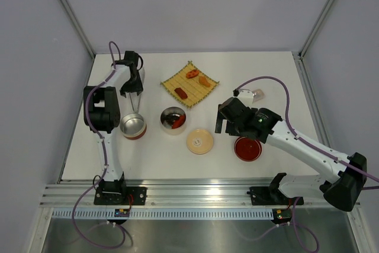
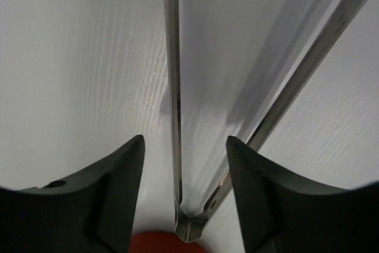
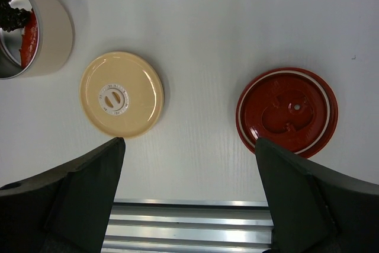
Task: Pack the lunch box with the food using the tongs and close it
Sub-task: Place the clamp at the center of the board.
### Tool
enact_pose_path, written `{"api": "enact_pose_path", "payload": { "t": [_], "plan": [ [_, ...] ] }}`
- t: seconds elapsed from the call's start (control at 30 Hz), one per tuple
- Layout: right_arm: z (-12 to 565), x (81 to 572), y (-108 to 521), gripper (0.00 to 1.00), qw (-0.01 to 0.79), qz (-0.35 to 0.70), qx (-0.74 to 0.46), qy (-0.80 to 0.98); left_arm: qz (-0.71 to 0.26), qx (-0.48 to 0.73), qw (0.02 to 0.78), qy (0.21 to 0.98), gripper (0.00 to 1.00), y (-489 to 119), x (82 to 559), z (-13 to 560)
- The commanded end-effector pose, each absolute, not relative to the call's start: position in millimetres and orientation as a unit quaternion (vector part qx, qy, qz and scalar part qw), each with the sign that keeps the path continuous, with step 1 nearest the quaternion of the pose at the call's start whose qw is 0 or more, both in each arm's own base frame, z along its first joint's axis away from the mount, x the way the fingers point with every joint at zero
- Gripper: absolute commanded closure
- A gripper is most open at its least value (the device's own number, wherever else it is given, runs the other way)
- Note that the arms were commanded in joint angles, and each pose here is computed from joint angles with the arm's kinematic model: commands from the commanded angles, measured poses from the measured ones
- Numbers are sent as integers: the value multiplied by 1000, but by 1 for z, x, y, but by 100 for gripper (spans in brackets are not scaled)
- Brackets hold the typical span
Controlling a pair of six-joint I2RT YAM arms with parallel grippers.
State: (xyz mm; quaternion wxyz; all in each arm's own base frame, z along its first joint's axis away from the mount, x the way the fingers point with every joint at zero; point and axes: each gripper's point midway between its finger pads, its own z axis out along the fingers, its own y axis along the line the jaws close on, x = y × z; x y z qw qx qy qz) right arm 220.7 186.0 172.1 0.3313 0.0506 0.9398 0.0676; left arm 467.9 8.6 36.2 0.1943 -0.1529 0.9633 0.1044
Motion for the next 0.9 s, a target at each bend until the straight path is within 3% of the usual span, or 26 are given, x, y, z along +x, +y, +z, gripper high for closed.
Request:
{"api": "enact_pose_path", "payload": {
  "t": [0.0, 0.2, 0.3, 0.63, 0.87],
  "plan": [
    [176, 222, 186, 0, 342, 76, 56, 935, 89, -170, 252, 948, 34, 8, 488, 74],
    [176, 222, 189, 1, 343, 83, 56, 934, 82, -179, 293, 936, 16, 10, 484, 104],
    [175, 224, 191, 1, 342, 83, 55, 935, 67, -177, 302, 934, 1, 6, 478, 105],
    [174, 223, 191, 0, 341, 83, 53, 935, 43, -147, 265, 952, 1, -6, 471, 65],
    [171, 218, 187, 1, 337, 86, 60, 936, 39, -147, 233, 960, 7, -9, 467, 27]
  ]
}}
